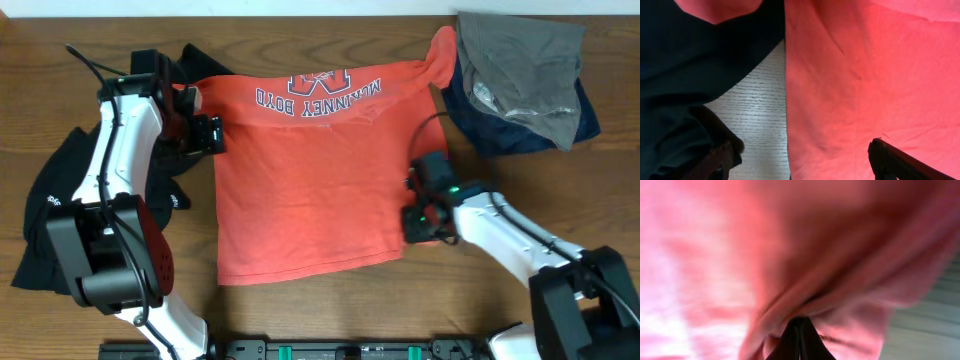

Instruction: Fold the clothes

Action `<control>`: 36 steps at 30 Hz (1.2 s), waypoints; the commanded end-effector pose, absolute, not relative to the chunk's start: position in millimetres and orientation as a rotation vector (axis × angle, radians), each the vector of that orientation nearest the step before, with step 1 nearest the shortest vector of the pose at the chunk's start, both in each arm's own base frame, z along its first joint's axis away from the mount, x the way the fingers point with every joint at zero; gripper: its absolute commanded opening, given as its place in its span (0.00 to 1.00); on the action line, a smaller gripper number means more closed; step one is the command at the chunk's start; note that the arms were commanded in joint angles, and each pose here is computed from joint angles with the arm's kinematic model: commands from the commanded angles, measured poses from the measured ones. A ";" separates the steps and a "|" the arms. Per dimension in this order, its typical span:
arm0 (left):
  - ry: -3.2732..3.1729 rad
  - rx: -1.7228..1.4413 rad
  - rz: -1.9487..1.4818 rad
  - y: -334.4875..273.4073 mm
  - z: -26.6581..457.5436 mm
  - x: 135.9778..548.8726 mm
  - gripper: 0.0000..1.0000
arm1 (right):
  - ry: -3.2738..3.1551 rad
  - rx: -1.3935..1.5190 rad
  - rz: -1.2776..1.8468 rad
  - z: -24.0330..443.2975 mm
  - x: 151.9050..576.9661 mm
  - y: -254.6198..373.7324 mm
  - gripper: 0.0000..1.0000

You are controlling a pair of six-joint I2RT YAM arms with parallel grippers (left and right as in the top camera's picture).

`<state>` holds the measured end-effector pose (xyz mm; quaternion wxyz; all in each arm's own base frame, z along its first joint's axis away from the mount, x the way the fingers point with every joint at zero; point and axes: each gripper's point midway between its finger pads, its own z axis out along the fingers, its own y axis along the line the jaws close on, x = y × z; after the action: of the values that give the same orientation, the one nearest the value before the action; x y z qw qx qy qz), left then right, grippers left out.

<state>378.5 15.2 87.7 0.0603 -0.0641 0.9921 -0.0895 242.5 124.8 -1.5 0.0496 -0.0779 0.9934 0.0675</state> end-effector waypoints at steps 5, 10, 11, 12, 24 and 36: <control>2.994 -0.250 -0.282 26.2 87.0 377.9 0.88 | 2.925 -0.753 0.248 26.0 245.8 212.3 0.01; 2.990 -0.281 -0.280 33.9 87.0 377.1 0.88 | 2.829 -0.930 0.274 51.4 257.7 263.7 0.01; 2.990 -0.287 -0.280 35.5 87.0 376.9 0.88 | 2.809 -0.930 0.285 57.4 261.9 269.8 0.01; 2.988 -0.292 -0.280 36.7 87.0 376.9 0.88 | 2.798 -0.892 0.300 65.2 268.3 274.3 0.01; 2.999 0.046 -0.372 -35.0 89.4 378.2 0.87 | 2.771 -0.091 0.306 143.2 381.7 131.1 0.71; 2.902 0.816 -0.373 -226.5 89.5 319.4 0.88 | 2.726 0.260 0.264 149.8 403.0 9.7 0.87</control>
<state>334.0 -202.0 90.8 0.0513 0.2312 0.9628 -0.1299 399.1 20.7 136.9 0.1749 0.0899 0.9764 0.0896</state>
